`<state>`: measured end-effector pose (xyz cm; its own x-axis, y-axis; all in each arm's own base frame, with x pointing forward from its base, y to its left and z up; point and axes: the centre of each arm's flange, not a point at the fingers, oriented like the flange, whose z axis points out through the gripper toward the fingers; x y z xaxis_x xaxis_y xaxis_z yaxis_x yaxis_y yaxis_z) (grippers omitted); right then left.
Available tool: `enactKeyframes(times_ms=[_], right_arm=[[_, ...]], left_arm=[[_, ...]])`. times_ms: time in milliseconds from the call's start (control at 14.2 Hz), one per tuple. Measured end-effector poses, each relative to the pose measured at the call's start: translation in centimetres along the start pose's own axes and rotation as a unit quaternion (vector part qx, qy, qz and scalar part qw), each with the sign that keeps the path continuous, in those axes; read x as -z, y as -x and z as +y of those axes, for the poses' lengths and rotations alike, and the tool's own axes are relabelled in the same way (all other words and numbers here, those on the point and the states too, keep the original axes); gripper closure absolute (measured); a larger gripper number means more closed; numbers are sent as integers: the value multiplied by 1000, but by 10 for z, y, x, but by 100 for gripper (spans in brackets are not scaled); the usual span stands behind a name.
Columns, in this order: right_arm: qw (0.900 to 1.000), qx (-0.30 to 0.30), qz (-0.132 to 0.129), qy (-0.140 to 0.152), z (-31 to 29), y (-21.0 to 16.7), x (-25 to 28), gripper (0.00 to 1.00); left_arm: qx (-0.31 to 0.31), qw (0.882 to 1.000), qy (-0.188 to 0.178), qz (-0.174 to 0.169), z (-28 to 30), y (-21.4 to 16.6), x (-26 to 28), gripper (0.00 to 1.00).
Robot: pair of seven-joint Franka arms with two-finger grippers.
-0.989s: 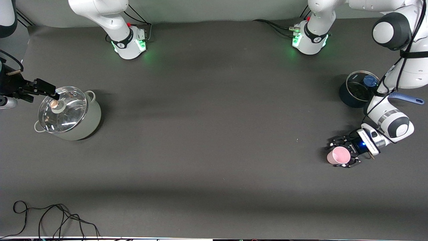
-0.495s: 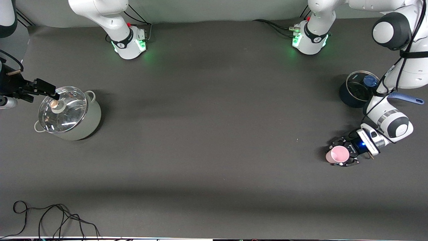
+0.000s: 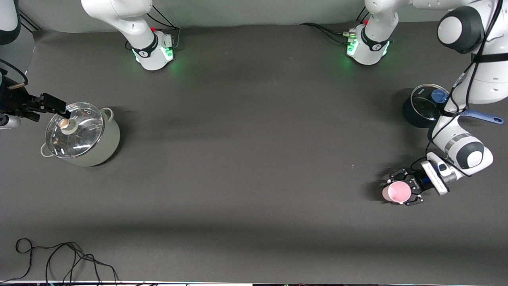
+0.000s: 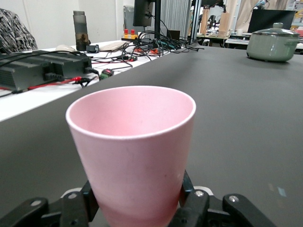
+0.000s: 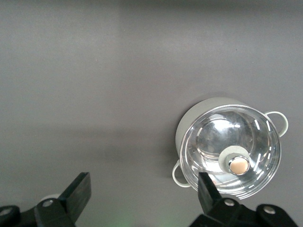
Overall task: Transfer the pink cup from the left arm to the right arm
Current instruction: 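Lift the pink cup and carry it toward the table middle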
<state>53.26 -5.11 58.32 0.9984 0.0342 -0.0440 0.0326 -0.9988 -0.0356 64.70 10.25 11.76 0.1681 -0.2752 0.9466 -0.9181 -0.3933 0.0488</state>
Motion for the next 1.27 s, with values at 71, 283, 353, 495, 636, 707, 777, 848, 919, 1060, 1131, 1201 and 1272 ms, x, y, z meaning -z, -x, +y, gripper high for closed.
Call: enactKeyframes(times_ms=[71,283,353,495,636,707,777,848,919,1060,1131,1201,1272], right_arm=[[1000,0,0,0,0,0,0,0],[1000,0,0,0,0,0,0,0],[1000,0,0,0,0,0,0,0],[1000,0,0,0,0,0,0,0],[1000,0,0,0,0,0,0,0],[1000,0,0,0,0,0,0,0],[1000,0,0,0,0,0,0,0],[1000,0,0,0,0,0,0,0],[1000,0,0,0,0,0,0,0],[1000,0,0,0,0,0,0,0],[1000,0,0,0,0,0,0,0],[1000,0,0,0,0,0,0,0],[1000,0,0,0,0,0,0,0]], left_arm=[[6,1000,-4,-5,2,-16,-11,34],[42,999,-19,-20,17,-79,-54,34],[54,998,-21,-22,25,-103,-71,34],[78,996,-20,-23,47,-150,-102,34],[104,994,-13,-20,68,-192,-126,34],[118,993,-15,-21,80,-214,-136,34],[129,991,-22,-26,94,-237,-150,34],[138,989,-33,-31,112,-258,-167,34],[146,988,-47,-35,134,-278,-185,34],[162,984,-68,-36,180,-308,-217,34],[166,983,-74,-38,203,-320,-229,34],[164,983,-76,-40,222,-332,-239,34],[160,983,-76,-42,241,-344,-247,34]])
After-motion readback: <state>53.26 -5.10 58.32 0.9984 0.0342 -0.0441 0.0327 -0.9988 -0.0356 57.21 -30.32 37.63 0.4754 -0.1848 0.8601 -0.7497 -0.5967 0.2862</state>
